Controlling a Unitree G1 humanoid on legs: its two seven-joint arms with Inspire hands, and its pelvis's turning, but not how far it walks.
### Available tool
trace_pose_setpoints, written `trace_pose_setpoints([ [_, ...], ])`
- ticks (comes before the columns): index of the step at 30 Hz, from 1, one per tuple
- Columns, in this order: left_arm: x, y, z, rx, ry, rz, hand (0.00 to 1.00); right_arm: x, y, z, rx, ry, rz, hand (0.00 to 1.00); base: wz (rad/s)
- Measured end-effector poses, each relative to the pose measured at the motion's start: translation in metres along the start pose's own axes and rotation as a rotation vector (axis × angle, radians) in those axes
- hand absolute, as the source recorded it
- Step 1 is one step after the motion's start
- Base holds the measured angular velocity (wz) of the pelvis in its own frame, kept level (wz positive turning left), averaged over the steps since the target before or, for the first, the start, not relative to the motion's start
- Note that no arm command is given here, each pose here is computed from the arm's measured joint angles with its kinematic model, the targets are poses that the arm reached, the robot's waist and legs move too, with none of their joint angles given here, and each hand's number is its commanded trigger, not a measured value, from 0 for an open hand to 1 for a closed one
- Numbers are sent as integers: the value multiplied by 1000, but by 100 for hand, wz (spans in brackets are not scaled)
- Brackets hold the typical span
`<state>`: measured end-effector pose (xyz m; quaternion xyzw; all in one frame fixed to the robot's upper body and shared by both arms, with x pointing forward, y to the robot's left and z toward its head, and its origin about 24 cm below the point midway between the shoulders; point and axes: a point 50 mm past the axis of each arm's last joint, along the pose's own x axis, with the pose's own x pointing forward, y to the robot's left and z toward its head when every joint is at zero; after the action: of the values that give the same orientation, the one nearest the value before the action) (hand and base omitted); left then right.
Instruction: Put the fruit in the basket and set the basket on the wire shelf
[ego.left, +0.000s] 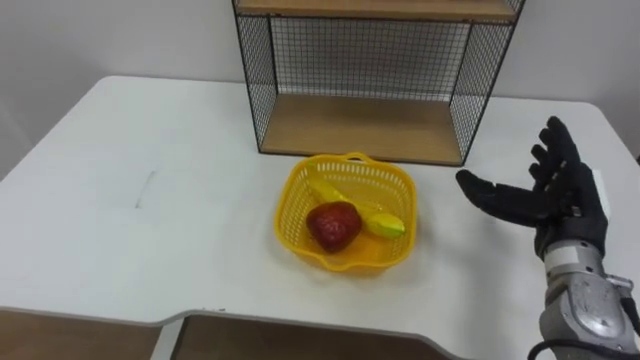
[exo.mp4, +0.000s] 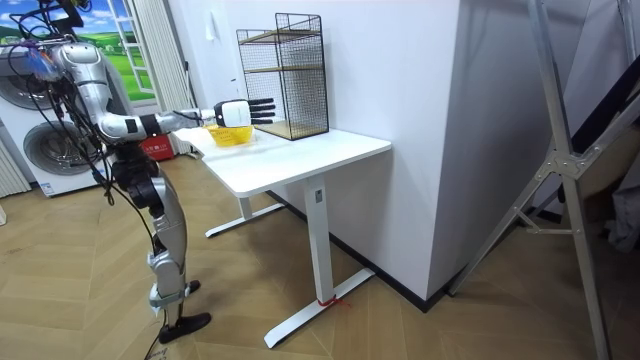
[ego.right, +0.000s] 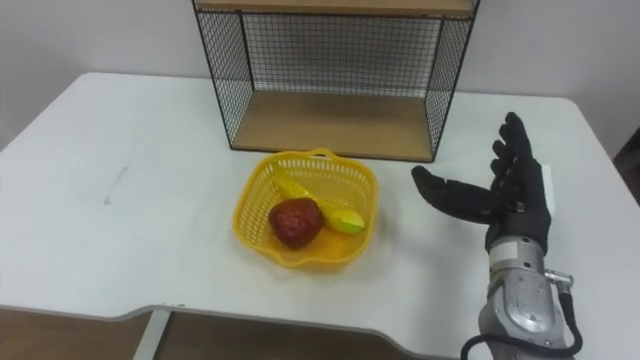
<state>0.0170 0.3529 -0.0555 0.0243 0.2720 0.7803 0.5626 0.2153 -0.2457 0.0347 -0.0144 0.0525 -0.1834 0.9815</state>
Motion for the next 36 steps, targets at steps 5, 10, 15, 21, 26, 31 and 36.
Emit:
trace_pose_setpoints([
  [5,-13,-6,58,-138,-273,49,0,-10,-13,-11,-74,32,-51,0,2],
  [10,-36,-17,110,-254,-534,37,0,-11,-16,-12,-87,33,-51,0,3],
  [15,-62,-23,134,-343,-644,-74,0,-11,-17,-11,-86,31,-23,0,7],
  [21,-102,-40,140,-309,-794,-348,0,-11,-14,-11,-109,26,22,0,0],
  [26,-142,-55,141,-323,-832,-661,0,-12,-8,-12,-105,10,56,0,3],
  [31,-175,-71,116,-262,-750,-988,0,-14,1,-21,-75,36,110,0,-4],
  [36,-202,-86,93,-181,-659,-1270,0,-17,9,-28,-59,57,161,0,-16],
])
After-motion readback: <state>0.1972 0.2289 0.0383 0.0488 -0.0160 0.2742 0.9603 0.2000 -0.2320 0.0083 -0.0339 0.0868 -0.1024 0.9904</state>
